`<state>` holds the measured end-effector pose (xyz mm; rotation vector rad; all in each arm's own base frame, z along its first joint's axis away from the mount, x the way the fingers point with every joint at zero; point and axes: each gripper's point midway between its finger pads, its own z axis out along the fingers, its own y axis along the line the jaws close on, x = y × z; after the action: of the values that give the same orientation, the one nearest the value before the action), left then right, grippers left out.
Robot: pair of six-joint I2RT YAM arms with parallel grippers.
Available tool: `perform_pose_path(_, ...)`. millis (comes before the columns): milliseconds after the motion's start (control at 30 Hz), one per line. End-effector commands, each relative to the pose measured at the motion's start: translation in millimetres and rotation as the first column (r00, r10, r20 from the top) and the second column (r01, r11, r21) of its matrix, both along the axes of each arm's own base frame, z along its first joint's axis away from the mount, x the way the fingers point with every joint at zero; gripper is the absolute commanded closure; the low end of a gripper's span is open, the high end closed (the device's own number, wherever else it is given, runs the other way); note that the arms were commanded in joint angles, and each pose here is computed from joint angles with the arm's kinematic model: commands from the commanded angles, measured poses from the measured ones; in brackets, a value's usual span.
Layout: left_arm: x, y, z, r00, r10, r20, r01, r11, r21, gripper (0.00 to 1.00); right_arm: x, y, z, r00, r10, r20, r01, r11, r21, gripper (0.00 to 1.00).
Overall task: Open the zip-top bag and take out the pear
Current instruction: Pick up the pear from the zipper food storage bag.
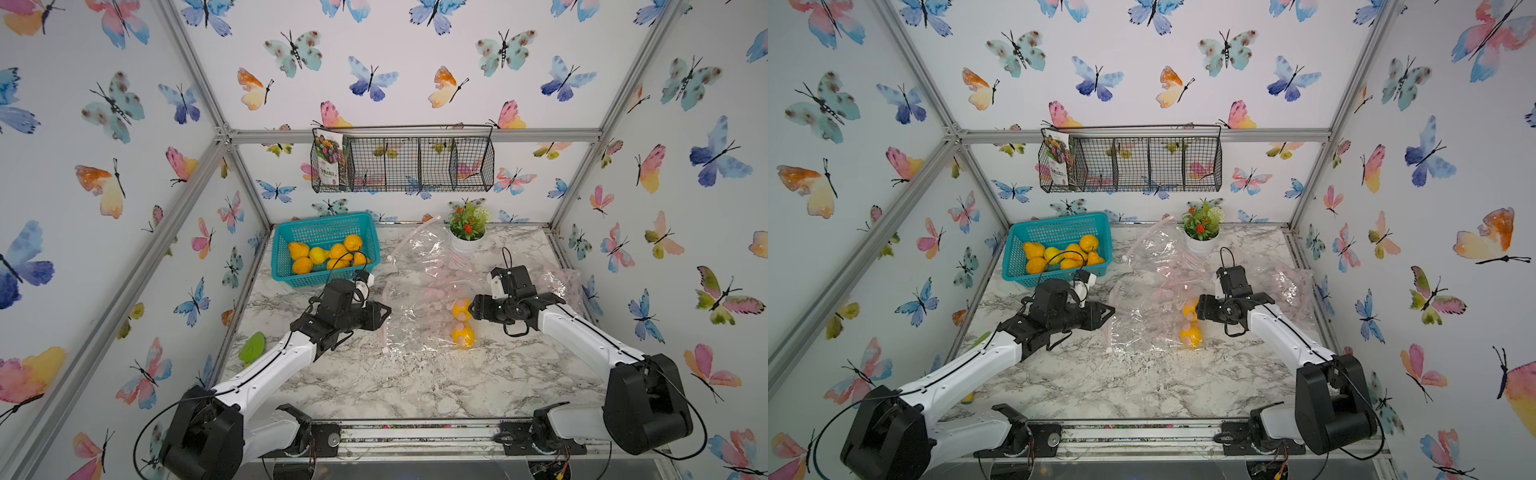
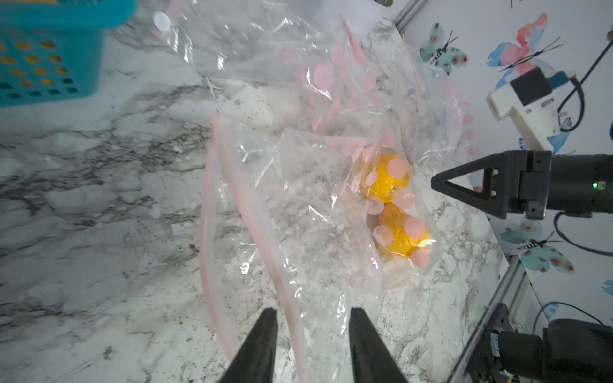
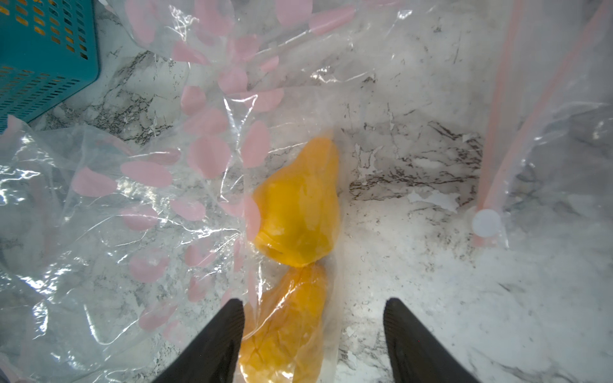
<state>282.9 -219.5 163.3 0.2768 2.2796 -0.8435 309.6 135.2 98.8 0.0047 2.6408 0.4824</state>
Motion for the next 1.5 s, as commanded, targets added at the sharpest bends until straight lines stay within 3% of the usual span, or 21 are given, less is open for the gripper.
perform_pose_path(0, 9, 31, -22, 0.99, 0.141, -0.031, -0.135, 0.982, 0.134, 0.62, 3, 2, 5, 1.0, 0.015, 0.014, -0.015, 1.0, 0.013, 0.29)
perform_pose_path(200, 18, 28, -50, 0.979, 0.156, -0.134, -0.138, 0.981, 0.139, 0.64, 10, -15, 2, 0.999, -0.039, 0.023, 0.041, 0.997, -0.07, 0.3)
perform_pose_path(433, 22, -17, -36, 0.991, -0.037, -0.13, 0.035, 0.999, -0.012, 0.67, 19, -12, -14, 1.0, -0.02, -0.007, 0.019, 0.999, -0.036, 0.32)
perform_pose_path(567, 20, -39, -30, 0.985, -0.12, -0.127, 0.118, 0.993, -0.027, 0.67, 28, -5, -22, 0.999, -0.004, -0.035, 0.003, 1.0, -0.026, 0.36)
perform_pose_path(800, 13, -61, -34, 0.972, -0.182, -0.149, 0.178, 0.983, -0.035, 0.67, 32, 0, -48, 0.996, 0.025, -0.087, -0.028, 0.999, -0.029, 0.56)
perform_pose_path(1233, 17, -56, -82, 0.965, -0.102, -0.242, 0.114, 0.993, 0.036, 0.68, 7, 19, -96, 0.967, 0.128, -0.222, -0.126, 0.992, 0.024, 0.91)
perform_pose_path(1333, 16, -58, -103, 0.956, -0.103, -0.276, 0.123, 0.991, 0.056, 0.68, -6, 26, -92, 0.953, 0.171, -0.249, -0.175, 0.985, 0.008, 0.97)
perform_pose_path(1467, 10, -52, -130, 0.943, -0.085, -0.322, 0.12, 0.989, 0.088, 0.69, -12, 24, -70, 0.958, 0.179, -0.222, -0.189, 0.982, -0.022, 0.98)
